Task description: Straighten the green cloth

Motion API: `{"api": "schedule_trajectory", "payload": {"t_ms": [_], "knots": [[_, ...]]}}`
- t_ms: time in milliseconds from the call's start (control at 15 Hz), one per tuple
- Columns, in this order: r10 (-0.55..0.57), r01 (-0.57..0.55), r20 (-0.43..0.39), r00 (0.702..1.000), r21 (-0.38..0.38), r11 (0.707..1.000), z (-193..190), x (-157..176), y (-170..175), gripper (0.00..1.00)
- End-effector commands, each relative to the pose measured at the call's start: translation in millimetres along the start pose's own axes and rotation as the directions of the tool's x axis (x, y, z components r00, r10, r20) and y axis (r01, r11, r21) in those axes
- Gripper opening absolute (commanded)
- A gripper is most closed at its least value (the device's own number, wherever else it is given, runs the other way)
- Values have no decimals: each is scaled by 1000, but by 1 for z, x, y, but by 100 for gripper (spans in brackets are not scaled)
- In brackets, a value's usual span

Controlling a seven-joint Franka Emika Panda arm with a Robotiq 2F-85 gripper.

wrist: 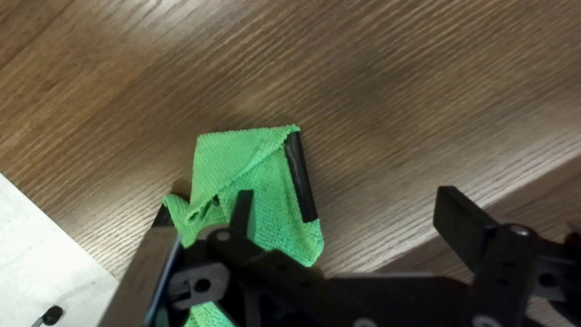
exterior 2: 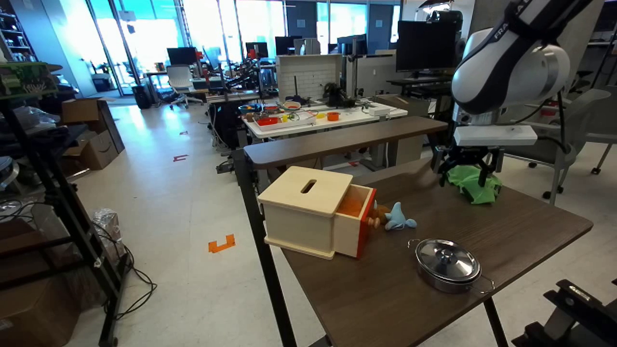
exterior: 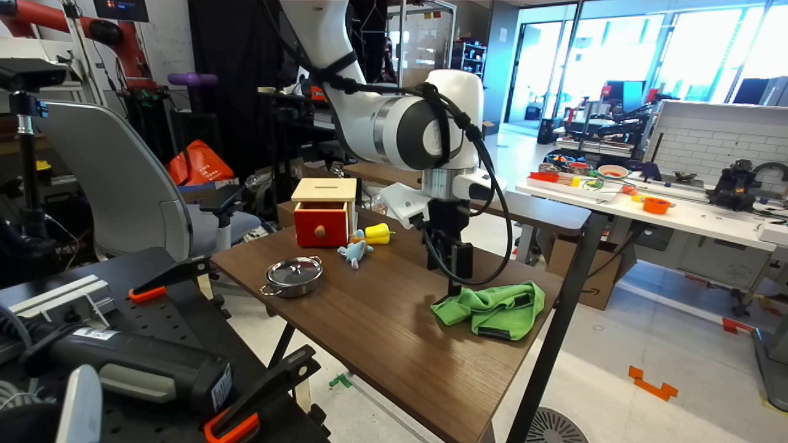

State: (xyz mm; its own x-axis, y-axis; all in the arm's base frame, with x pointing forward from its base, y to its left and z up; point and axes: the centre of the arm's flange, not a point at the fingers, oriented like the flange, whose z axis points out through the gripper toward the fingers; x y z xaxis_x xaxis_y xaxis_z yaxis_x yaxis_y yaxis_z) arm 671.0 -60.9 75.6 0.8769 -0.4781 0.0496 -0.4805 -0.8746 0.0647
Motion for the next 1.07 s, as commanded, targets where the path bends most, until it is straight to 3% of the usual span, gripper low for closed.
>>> {"api": "schedule_trajectory", "payload": {"t_ms": [0,333,400,533,1000], "knots": [[18,-18,-2,1000,7,1000,7,17,-2,100],[12,-12,-8,1000,4,1000,13,22,-7,100],[8,-8,-8,1000,3,1000,14,22,-9,75],[7,-7,-4,1000,0,1000,17,23,-9,65],[33,-33,16,999,0,999,26,24,4,12]]}}
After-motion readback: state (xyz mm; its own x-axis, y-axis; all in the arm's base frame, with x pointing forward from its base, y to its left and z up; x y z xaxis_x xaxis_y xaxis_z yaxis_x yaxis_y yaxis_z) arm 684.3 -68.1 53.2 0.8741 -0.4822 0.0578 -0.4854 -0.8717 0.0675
